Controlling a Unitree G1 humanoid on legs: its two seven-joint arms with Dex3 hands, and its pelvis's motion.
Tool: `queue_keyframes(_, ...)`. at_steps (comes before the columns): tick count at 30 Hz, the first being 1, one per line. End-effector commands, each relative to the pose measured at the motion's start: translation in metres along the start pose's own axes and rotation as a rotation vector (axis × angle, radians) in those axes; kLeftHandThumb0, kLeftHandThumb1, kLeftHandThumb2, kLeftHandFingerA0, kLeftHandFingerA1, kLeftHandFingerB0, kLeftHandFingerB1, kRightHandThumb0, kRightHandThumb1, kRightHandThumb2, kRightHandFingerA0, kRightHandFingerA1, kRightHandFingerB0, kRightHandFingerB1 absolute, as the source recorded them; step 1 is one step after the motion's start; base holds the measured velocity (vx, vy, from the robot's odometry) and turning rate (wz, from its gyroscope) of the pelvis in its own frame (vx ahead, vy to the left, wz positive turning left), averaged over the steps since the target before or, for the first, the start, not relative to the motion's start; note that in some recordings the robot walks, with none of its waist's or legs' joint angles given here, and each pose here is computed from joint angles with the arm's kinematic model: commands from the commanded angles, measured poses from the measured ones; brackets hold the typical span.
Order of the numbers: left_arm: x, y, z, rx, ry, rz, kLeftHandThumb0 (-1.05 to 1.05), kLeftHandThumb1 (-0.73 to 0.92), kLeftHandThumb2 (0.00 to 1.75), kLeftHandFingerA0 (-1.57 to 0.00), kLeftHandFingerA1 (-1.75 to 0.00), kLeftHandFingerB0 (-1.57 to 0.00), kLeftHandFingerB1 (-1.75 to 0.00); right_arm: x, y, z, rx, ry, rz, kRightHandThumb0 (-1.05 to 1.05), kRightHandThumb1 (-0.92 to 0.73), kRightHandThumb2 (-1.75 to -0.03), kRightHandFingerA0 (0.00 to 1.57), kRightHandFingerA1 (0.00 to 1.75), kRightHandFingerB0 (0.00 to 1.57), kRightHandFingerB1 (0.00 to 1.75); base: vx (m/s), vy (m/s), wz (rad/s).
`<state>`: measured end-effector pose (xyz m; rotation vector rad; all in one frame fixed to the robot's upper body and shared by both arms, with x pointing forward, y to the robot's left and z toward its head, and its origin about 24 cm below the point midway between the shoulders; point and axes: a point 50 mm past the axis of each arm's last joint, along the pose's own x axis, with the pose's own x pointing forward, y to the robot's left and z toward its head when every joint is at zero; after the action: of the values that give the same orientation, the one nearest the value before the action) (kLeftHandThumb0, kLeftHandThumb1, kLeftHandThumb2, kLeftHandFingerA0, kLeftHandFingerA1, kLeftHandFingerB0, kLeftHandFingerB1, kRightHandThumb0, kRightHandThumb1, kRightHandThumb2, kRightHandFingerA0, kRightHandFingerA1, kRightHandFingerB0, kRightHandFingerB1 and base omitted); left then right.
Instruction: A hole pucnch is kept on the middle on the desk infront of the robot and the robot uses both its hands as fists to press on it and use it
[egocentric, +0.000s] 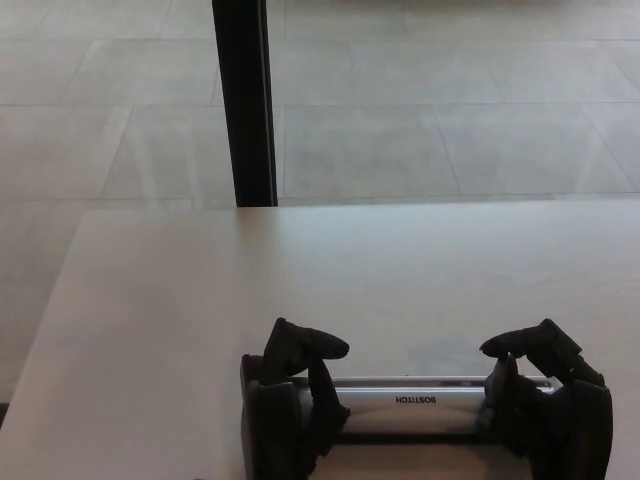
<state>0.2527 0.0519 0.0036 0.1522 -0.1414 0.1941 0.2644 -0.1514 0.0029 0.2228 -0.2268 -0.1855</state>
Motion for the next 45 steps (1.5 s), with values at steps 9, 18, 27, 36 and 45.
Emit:
queue_keyframes(9,-0.055,-0.06,0.006,-0.163,0.219,0.111,-0.22,0.88,0.92,-0.73,-1.75,-0.43,-1.65,-0.025,-0.01,-0.025,0.026,0.157,-0.197,-0.74,-0.58,-1.16,1.41,1.74,1.11,1.59,0.0,0.0,0.0)
queue_keyframes(18,-0.027,-0.05,0.039,-0.475,0.28,0.056,-0.23,0.92,0.94,-0.85,-1.75,-0.3,-1.75,0.009,0.006,0.027,0.133,0.114,-0.026,-0.6,-0.59,-1.05,1.26,1.75,0.95,1.6,0.0,0.0,0.0)
queue_keyframes(27,0.007,-0.02,0.137,-0.749,0.243,-0.21,-0.26,0.92,1.0,-0.85,-1.75,-0.31,-1.75,0.024,0.009,0.094,0.146,0.087,0.136,-0.53,-0.55,-1.06,1.17,1.75,0.86,1.54,0.0,0.0,0.0)
queue_keyframes(36,0.019,0.015,0.195,-1.002,0.253,-0.294,-0.34,0.92,0.95,-0.91,-1.75,-0.3,-1.74,0.024,0.0,0.152,0.165,-0.01,0.216,-0.49,-0.61,-1.04,1.14,1.75,0.84,1.51,0.0,0.0,0.0)
queue_keyframes(45,0.052,0.144,0.159,-0.71,0.137,-0.28,-0.24,0.9,0.87,-0.92,-1.75,-0.41,-1.75,0.034,-0.125,0.214,-0.058,-0.073,0.005,-0.49,-0.48,-1.0,1.11,1.75,0.84,1.26,0.0,0.0,0.0)
